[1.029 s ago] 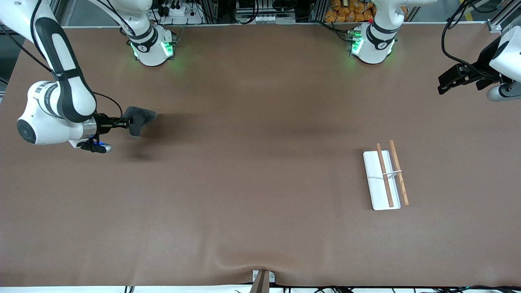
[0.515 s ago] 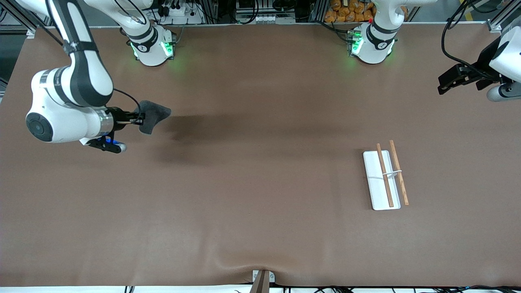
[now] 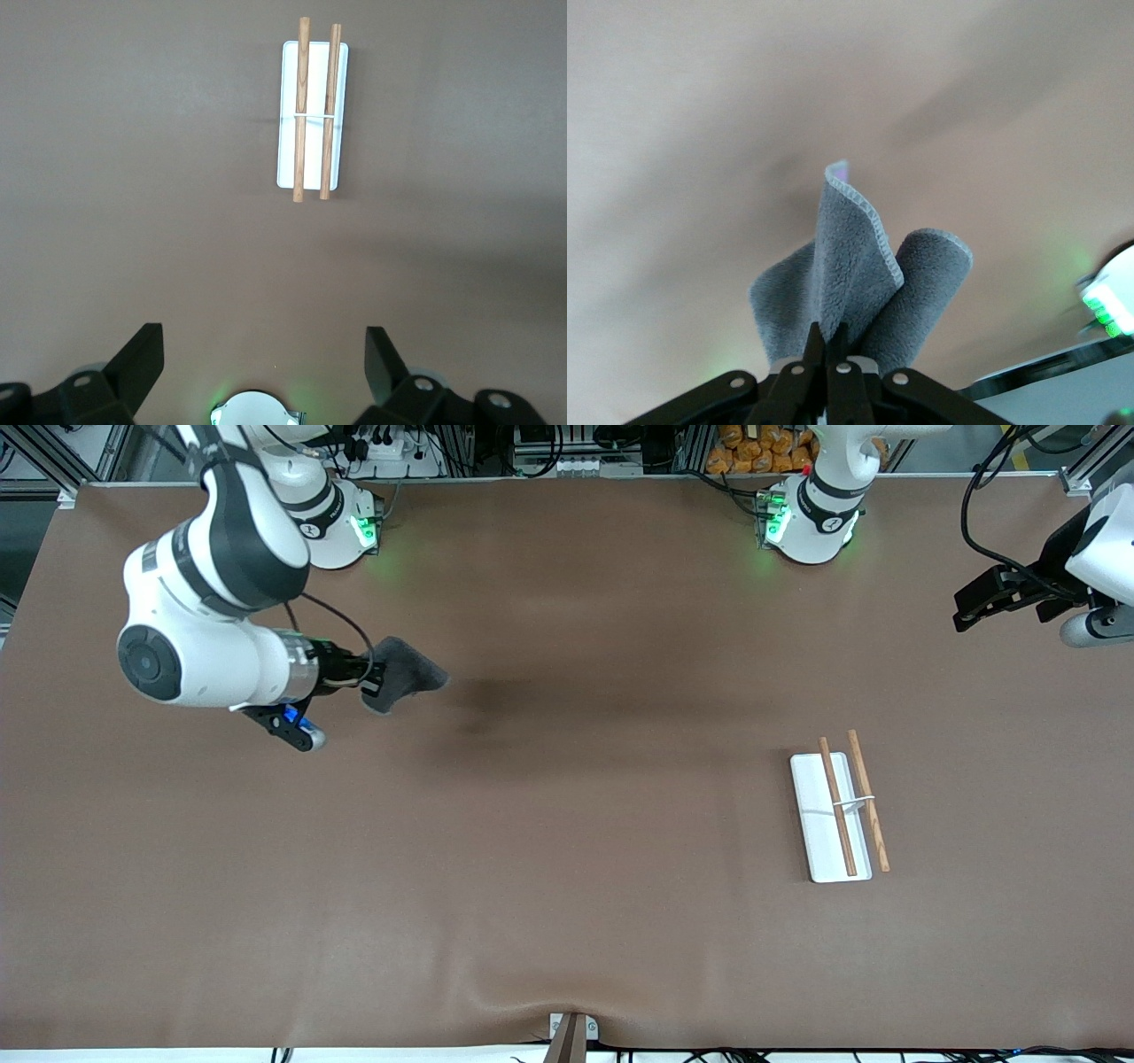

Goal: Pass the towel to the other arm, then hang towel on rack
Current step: 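Lift the towel with the right gripper while the left gripper reaches over, then bring the towel toward the left gripper and grasp it with the left gripper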

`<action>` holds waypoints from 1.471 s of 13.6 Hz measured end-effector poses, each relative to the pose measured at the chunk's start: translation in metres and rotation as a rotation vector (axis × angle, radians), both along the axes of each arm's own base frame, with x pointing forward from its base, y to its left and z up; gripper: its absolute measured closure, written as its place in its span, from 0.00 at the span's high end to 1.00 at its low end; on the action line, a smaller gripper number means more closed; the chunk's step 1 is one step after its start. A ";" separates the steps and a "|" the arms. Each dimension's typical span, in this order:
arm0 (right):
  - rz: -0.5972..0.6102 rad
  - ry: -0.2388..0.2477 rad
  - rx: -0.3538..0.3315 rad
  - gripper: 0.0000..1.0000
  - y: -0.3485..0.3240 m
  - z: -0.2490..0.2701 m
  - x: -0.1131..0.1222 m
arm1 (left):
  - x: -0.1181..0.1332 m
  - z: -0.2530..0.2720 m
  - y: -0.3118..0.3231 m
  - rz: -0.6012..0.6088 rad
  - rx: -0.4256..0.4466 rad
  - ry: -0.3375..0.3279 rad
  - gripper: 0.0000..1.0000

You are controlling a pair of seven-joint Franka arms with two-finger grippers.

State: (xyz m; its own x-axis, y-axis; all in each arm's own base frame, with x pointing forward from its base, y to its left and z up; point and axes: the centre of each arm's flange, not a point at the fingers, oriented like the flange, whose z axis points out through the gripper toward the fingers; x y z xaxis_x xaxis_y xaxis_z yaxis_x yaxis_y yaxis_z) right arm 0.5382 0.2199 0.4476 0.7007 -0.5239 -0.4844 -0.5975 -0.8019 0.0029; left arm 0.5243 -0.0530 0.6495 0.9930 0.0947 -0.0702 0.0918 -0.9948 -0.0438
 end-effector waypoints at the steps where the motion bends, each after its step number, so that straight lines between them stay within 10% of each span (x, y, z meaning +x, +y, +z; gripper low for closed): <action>1: -0.047 -0.011 -0.011 0.02 0.016 0.010 0.001 | 0.000 0.000 0.000 -0.001 0.000 0.000 1.00; 10: -0.401 0.032 0.006 0.02 0.106 0.089 -0.002 | 0.015 -0.028 -0.053 -0.044 -0.043 0.008 1.00; 20: -0.834 0.039 0.092 0.02 0.208 0.089 0.034 | 0.033 -0.099 -0.202 0.233 -0.171 0.028 1.00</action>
State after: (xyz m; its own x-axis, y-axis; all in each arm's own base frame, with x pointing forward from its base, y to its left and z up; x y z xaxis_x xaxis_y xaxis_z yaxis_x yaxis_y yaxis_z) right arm 0.5722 0.4277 0.5370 0.0829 -0.8197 -0.5668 -0.9954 -0.0952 -0.0079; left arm 0.5570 -0.2550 0.5501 0.9434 0.3045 -0.1317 0.3199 -0.9402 0.1173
